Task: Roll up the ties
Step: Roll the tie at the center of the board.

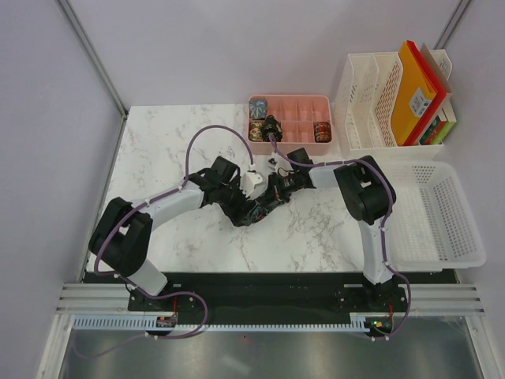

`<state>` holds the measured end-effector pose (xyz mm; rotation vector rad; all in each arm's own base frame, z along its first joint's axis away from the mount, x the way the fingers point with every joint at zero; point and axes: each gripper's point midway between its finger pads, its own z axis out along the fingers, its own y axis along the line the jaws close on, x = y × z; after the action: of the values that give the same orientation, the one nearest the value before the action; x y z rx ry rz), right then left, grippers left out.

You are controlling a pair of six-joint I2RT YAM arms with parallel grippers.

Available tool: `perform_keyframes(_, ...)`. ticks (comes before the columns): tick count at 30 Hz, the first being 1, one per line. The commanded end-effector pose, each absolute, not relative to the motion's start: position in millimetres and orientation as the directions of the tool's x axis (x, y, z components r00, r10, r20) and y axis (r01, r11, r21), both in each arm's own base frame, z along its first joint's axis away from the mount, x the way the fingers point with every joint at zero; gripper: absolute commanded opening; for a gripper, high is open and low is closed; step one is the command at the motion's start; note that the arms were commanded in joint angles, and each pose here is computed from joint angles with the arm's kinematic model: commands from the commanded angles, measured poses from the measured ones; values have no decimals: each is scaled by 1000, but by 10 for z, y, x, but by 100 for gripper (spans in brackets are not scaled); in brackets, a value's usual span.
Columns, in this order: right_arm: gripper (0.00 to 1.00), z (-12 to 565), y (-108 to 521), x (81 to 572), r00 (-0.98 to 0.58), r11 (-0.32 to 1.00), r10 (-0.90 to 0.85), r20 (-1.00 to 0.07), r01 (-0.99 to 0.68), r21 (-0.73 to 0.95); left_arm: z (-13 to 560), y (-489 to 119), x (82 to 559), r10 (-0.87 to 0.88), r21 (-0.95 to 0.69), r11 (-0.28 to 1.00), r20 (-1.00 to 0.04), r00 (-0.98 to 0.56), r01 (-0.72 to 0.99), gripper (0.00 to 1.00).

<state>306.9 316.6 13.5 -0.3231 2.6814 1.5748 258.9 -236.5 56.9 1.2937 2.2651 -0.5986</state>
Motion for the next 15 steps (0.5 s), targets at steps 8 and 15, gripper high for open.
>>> perform_keyframes(8, 0, -423, 3080, 2907, -992, 656, -109, -70, -124, 744, 399, -2530, 2639, 578, -170, 603, -580, -574, 779, 80)
perform_keyframes(15, 0, -472, 3126, 2809, -996, 677, -76, -44, -84, 731, 255, -2482, 2628, 646, -119, 549, -568, -510, 828, 62)
